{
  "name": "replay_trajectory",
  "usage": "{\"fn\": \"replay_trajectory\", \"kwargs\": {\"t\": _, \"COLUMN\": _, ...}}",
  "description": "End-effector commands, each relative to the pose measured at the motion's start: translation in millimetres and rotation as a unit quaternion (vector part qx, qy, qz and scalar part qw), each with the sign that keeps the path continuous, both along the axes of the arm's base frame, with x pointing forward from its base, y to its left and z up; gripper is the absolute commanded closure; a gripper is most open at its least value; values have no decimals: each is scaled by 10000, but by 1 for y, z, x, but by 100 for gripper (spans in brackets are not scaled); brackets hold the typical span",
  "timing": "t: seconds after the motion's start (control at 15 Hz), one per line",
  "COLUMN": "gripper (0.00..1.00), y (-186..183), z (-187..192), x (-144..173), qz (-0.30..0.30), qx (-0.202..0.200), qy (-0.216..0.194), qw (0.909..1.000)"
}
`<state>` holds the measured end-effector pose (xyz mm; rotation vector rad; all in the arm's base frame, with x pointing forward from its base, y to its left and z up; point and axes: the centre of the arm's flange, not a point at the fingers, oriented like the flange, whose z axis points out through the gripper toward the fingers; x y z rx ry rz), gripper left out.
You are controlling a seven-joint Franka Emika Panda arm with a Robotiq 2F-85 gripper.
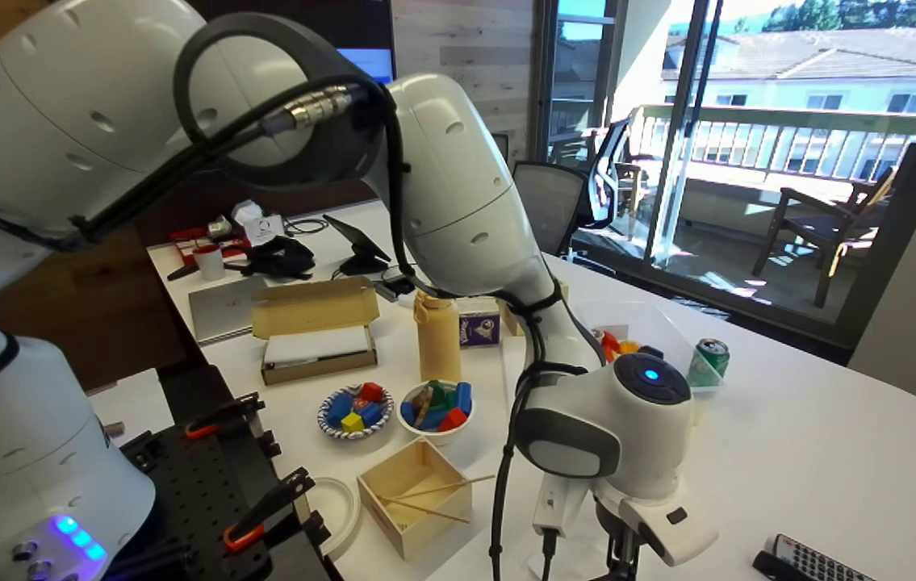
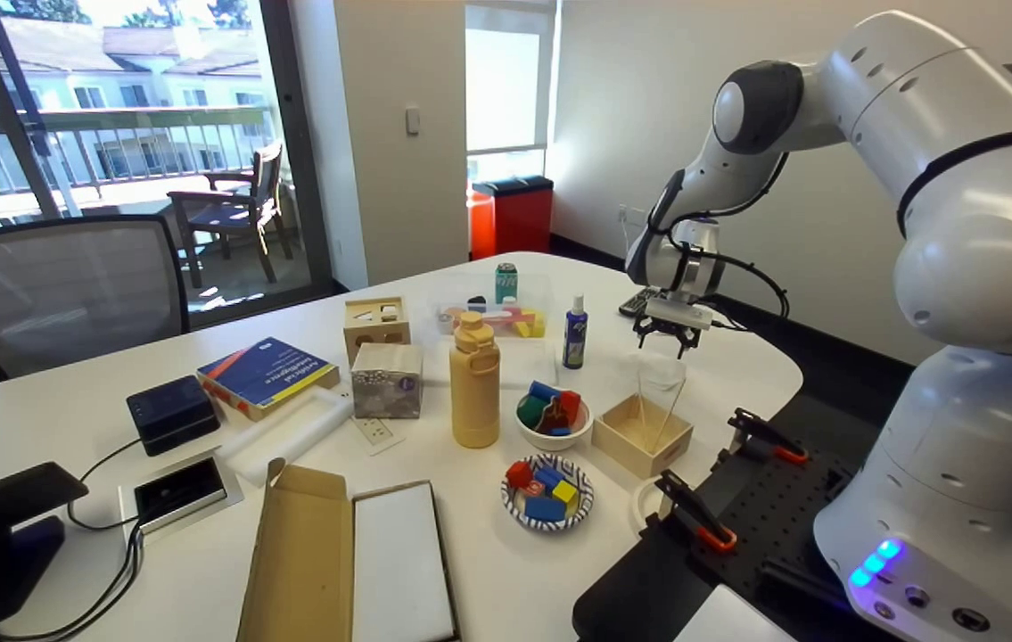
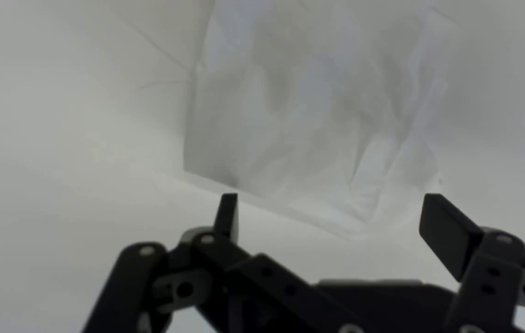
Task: Unfold the white napkin on the right.
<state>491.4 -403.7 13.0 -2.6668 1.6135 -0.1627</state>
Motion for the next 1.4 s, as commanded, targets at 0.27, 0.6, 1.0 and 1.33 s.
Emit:
{"fn": "replay_trajectory", "kwargs": {"t": 0.27, "gripper": 26, "y": 3, "z": -24, "x": 12, "qz": -218, "qx": 161, "qy": 302, "qw": 9992}}
{"fn": "replay_trajectory", "kwargs": {"t": 0.6, "gripper": 64, "y": 3, "z": -22, "x": 14, "qz": -238, "qx": 141, "qy": 300, "qw": 9992}}
{"fn": "replay_trajectory", "kwargs": {"t": 1.0, "gripper": 100, "y": 1, "z": 0, "x": 21, "qz": -284, "qx": 92, "qy": 147, "qw": 9994}}
{"fn": "replay_trajectory", "kwargs": {"t": 1.33, "gripper": 99, "y": 1, "z": 23, "x": 21, "qz": -272, "qx": -40, "qy": -212, "qw": 9994}}
